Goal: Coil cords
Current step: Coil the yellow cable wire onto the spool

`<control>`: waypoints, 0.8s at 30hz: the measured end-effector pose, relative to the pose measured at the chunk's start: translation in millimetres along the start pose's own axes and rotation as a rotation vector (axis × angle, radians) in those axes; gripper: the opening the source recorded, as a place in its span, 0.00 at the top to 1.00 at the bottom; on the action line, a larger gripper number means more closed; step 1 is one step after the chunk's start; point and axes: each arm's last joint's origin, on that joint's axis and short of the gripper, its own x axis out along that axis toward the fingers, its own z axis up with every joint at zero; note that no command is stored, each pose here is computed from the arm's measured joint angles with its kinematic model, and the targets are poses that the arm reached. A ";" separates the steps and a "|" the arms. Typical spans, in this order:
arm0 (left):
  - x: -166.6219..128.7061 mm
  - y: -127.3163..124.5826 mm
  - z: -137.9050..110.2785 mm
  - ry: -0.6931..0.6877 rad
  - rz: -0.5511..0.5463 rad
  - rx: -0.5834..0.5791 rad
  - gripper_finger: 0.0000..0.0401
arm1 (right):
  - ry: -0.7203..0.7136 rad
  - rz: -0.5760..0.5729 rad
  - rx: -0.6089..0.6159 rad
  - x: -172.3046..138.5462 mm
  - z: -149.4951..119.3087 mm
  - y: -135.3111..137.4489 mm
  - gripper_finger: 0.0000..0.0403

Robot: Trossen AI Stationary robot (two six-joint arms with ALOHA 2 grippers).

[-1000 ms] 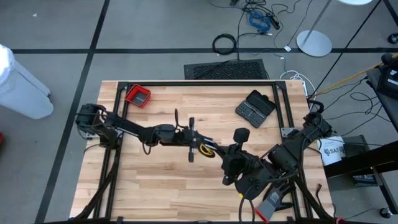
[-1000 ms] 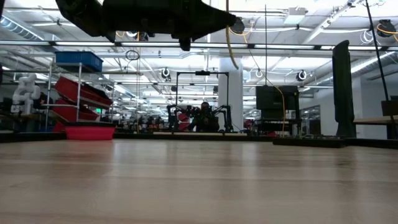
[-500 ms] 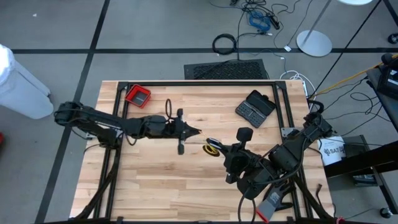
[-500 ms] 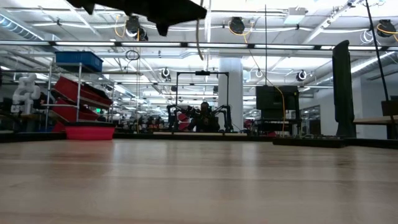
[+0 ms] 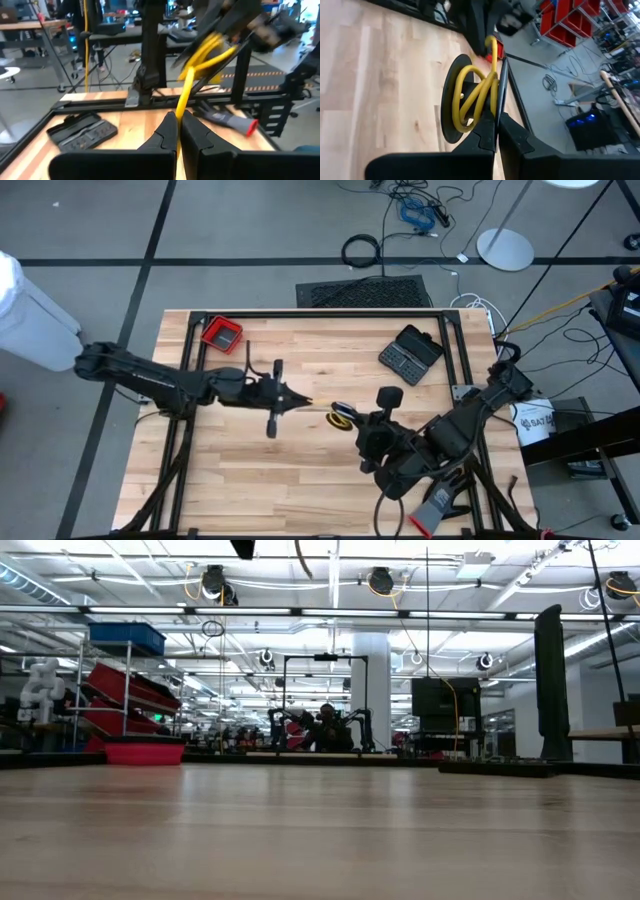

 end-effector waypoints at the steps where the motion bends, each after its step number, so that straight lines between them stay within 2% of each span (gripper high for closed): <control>1: -1.7 -1.5 1.8 -0.007 -0.006 0.000 0.99 | 0.006 -0.007 -0.002 2.8 -1.0 0.3 1.00; 14: -7.9 -10.7 10.0 -0.058 -0.054 -0.004 0.99 | 0.036 -0.058 -0.005 29.3 -1.3 -6.3 1.00; 19: -8.6 -13.6 14.8 -0.107 -0.067 -0.017 0.99 | 0.042 -0.128 -0.005 44.4 -3.9 -9.0 1.00; 24: -8.8 -13.5 15.9 -0.118 -0.069 -0.037 0.99 | 0.036 -0.150 -0.003 60.4 -3.0 -10.5 1.00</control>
